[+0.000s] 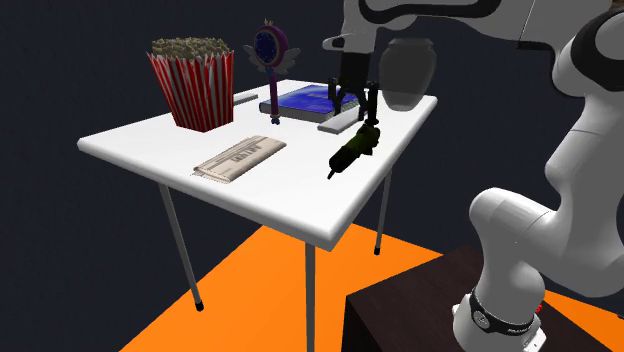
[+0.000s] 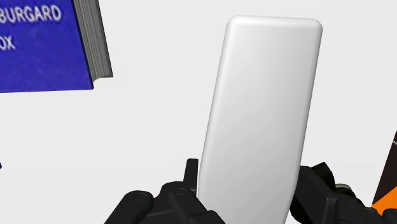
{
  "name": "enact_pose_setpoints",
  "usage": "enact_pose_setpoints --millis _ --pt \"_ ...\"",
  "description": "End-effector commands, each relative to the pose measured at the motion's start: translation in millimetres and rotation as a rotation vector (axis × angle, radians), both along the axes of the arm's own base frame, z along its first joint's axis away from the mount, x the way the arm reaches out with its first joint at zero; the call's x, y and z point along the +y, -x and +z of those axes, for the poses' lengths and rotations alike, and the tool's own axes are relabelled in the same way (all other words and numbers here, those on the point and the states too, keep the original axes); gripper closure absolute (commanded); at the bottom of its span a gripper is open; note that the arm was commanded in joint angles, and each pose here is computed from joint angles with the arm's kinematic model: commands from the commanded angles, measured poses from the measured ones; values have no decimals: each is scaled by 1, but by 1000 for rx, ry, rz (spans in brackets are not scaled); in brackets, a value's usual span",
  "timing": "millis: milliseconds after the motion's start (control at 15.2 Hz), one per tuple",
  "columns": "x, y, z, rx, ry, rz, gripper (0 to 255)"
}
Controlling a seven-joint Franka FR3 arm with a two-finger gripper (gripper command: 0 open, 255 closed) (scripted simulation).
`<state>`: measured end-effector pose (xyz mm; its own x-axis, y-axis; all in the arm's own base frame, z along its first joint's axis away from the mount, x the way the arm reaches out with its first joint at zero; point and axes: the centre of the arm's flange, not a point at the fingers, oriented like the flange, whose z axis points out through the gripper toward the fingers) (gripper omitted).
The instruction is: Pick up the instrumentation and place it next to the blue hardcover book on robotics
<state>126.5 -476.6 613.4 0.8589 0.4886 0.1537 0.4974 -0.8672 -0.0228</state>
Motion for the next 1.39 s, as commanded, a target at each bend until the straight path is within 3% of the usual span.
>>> enact_pose_setpoints --millis 0,330,792,858,1188,1320 --pt "1 0 -10 0 1 0 255" --pt "1 0 -37 0 1 0 255" --pt "1 0 -37 0 1 0 255" --pt "1 0 -37 0 1 0 0" --pt "1 0 -37 0 1 0 0" --pt "-1 3 -10 0 1 0 0"
